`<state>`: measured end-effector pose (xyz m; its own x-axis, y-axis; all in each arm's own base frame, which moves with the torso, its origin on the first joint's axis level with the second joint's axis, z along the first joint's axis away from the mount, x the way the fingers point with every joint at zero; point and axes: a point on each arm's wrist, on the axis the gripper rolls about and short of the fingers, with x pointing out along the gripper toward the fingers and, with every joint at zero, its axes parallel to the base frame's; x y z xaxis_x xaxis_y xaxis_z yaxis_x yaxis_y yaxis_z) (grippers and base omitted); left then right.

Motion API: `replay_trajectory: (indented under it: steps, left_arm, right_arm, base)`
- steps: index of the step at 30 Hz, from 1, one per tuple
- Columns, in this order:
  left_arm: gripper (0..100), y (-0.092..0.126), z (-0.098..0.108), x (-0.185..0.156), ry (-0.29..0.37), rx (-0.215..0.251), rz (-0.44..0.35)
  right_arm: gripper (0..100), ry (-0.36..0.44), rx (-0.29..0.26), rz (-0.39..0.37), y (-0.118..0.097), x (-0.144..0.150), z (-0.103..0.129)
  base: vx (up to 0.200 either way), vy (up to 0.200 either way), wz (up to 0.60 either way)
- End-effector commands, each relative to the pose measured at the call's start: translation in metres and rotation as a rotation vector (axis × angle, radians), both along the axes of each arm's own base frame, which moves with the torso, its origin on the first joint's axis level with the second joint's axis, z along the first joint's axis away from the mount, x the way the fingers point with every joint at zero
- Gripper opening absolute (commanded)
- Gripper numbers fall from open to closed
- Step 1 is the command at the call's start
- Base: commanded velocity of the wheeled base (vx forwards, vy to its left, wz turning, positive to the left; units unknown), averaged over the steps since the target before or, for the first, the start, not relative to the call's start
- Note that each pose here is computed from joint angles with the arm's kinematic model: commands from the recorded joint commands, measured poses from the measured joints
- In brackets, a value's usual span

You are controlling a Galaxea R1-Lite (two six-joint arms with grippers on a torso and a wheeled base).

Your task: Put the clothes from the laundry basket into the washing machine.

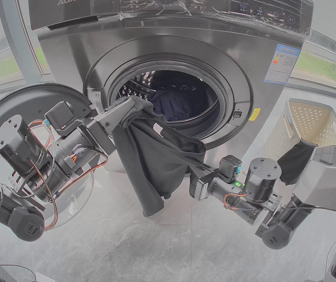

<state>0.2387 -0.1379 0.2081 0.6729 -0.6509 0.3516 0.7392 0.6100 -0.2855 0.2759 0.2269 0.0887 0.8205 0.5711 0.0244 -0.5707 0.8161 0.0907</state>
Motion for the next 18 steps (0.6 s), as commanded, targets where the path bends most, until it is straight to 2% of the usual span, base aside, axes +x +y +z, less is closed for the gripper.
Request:
replay_trajectory:
  steps: [1,6,10,15,18]
  left_arm:
    - [0,0.007,-0.003,0.005,0.011,0.005,0.03]
    - [0,0.01,-0.006,0.002,0.02,0.01,0.045]
    - [0,0.009,-0.007,0.0,0.029,0.009,0.05]
    - [0,0.007,-0.012,-0.005,0.047,0.02,0.033]
    - [0,0.001,-0.017,-0.01,0.068,0.031,0.007]
  right_arm:
    - [0,-0.033,0.023,-0.028,-0.027,-0.018,0.03]
    - [0,-0.056,0.043,-0.056,-0.043,-0.025,0.044]
    - [0,-0.099,0.094,-0.061,-0.05,-0.034,0.065]
    - [0,-0.091,0.103,-0.052,-0.055,-0.045,0.065]
    - [0,-0.064,0.087,-0.052,-0.06,-0.052,0.061]
  base:
    - [0.0,0.0,0.0]
    - [0.0,0.0,0.0]
    - [0.0,0.0,0.0]
    - [0.0,0.0,0.0]
    - [0.0,0.0,0.0]
